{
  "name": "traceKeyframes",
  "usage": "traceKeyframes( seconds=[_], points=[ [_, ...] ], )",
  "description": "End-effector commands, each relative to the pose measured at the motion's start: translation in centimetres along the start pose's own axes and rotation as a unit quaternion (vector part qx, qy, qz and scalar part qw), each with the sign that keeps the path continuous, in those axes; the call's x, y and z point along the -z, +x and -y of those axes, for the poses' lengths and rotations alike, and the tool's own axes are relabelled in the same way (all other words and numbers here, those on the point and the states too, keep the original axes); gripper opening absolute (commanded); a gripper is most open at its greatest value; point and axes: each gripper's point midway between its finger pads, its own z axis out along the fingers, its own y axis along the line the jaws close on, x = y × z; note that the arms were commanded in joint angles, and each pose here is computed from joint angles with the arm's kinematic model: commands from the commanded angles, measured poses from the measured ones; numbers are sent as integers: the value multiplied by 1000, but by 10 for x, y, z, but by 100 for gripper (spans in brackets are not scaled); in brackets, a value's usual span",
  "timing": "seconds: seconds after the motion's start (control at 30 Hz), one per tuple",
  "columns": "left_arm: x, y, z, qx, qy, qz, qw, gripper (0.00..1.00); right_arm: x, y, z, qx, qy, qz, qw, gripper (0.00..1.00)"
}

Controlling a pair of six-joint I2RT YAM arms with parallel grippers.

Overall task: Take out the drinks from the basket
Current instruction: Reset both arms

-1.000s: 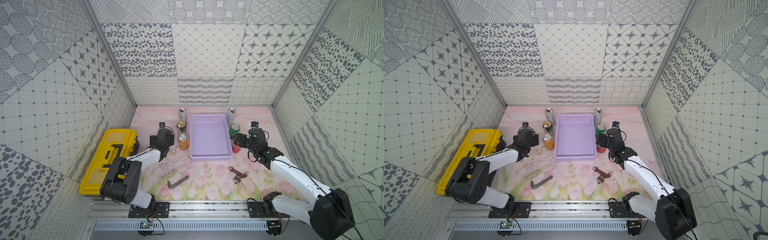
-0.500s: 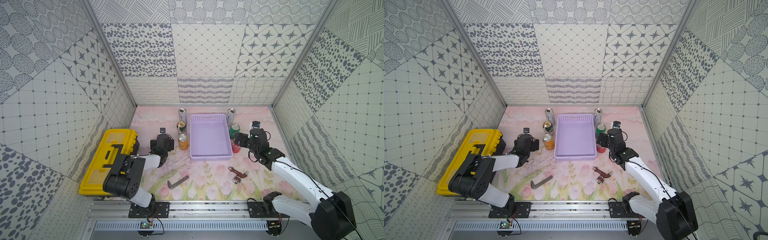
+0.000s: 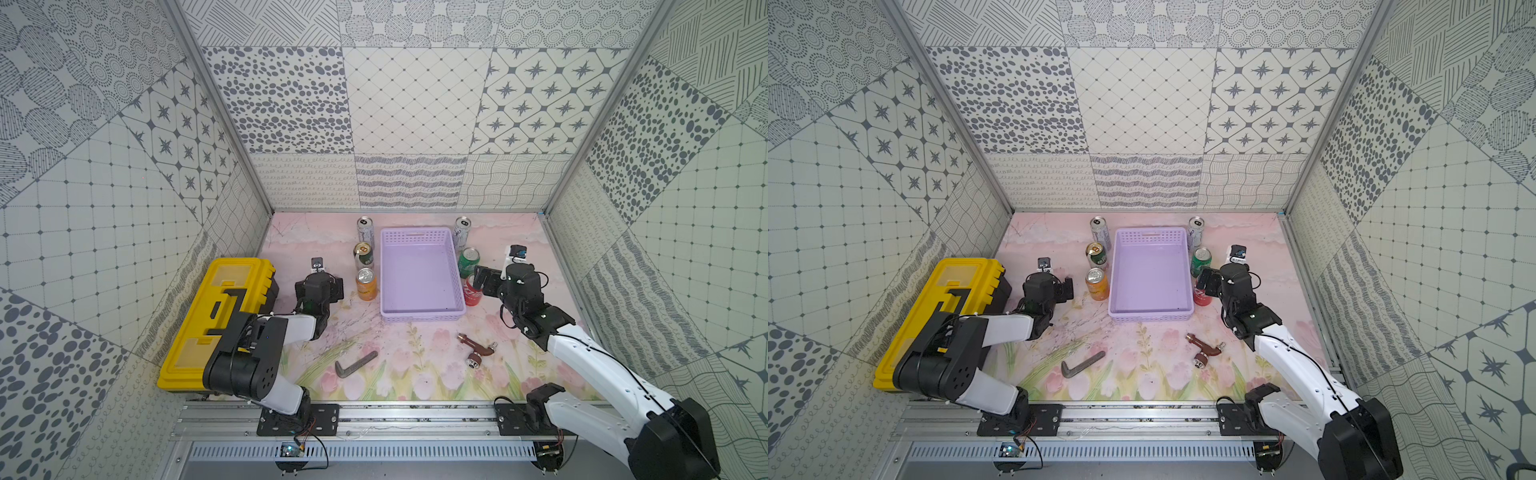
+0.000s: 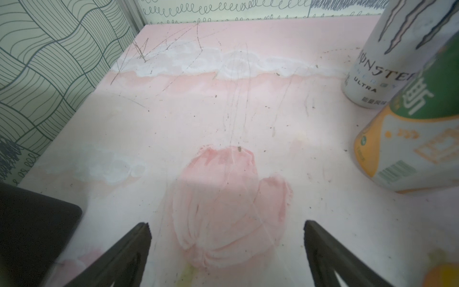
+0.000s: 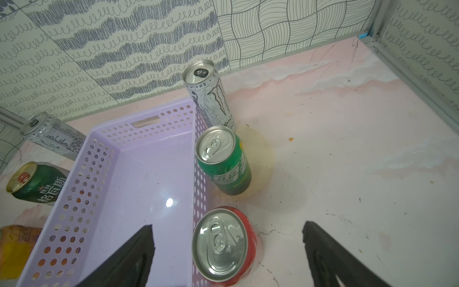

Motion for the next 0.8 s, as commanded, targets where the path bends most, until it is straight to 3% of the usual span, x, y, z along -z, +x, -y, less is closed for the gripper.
traceKeyframes(
  seconds=[0.0,0.03,0.07,0.13,0.17,0.23,0.63,0.77],
  points=[
    [4,-12,8,32,50,72,996,100,5,-17,0,1,-1,42,999,97],
    [6,-14,9,34,53,77,995,100,6,-18,1,0,-1,44,999,97],
    [4,-8,8,42,53,46,997,100,6,-19,1,1,0,46,999,97],
    [2,-14,8,36,50,68,996,100,6,-20,4,-1,6,51,999,97],
    [3,-10,8,43,53,48,997,100,6,-20,6,-5,12,53,999,97],
    [2,-13,7,36,49,65,996,100,5,-23,13,-16,28,58,998,97],
    [2,-11,7,43,53,53,996,100,-27,-31,61,-65,114,44,990,97],
    [2,-12,7,43,52,55,996,100,-42,-31,84,-17,155,59,986,97]
  ],
)
